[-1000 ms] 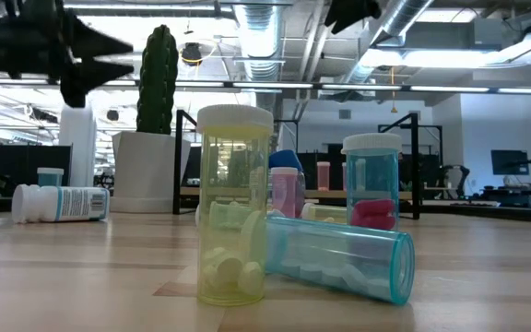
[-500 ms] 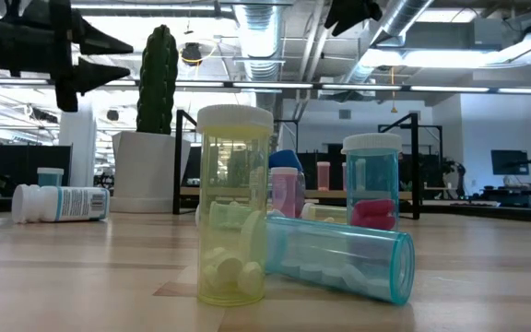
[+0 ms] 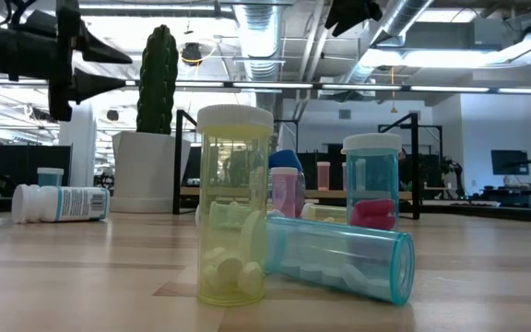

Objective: Pick and place medicine bottles onto shelf by color
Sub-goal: Put the small blue pill bottle on the shelf

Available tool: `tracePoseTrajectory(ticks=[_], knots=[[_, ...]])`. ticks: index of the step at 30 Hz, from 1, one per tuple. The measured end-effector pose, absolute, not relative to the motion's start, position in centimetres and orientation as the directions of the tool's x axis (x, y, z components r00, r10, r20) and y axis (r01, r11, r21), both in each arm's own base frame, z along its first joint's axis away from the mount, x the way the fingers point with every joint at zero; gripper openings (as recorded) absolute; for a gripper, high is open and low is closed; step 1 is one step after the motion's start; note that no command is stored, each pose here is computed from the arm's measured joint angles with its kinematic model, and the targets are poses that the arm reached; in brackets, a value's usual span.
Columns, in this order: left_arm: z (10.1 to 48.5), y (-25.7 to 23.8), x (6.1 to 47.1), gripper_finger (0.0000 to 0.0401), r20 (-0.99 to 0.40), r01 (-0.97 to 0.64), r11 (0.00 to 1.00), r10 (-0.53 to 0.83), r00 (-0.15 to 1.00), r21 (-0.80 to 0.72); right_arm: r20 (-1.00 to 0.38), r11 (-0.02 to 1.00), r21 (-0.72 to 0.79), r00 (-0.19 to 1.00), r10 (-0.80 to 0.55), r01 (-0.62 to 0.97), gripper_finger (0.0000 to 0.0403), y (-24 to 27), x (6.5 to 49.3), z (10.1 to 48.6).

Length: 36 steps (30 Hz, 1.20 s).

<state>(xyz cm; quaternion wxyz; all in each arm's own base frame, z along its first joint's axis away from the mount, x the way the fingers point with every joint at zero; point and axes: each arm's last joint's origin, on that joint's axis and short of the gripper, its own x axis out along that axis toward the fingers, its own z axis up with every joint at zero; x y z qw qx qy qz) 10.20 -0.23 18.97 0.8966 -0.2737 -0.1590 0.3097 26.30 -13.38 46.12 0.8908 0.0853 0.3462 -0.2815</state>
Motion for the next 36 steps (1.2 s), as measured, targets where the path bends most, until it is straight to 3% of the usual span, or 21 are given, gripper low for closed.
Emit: tracePoseTrajectory(ticks=[7,20,30,36], knots=[[18.8,-0.07,10.08,0.0196,0.093,-0.485,0.578,0.7,0.708,-0.657,-0.665,0.825,-0.043,0.6,-0.444,0.563,0.0195,-13.44,26.27,46.12],[18.15,0.16,9.88,0.0196,0.043,-0.591,0.499,0.786,0.617,-0.634,-0.665,0.825,-0.043,0.6,-0.444,0.563,0.0195,-13.44,26.27,46.12],[18.08,0.2,9.83,0.0196,0.037,-0.565,0.453,0.801,0.598,-0.69,-0.665,0.825,-0.043,0.601,-0.444,0.563,0.0195,-13.44,26.27,46.12],[18.1,0.06,10.01,0.0196,0.044,-0.503,0.483,0.751,0.659,-0.716,-0.665,0.825,-0.043,0.6,-0.444,0.563,0.0195,-13.44,26.27,46.12]])
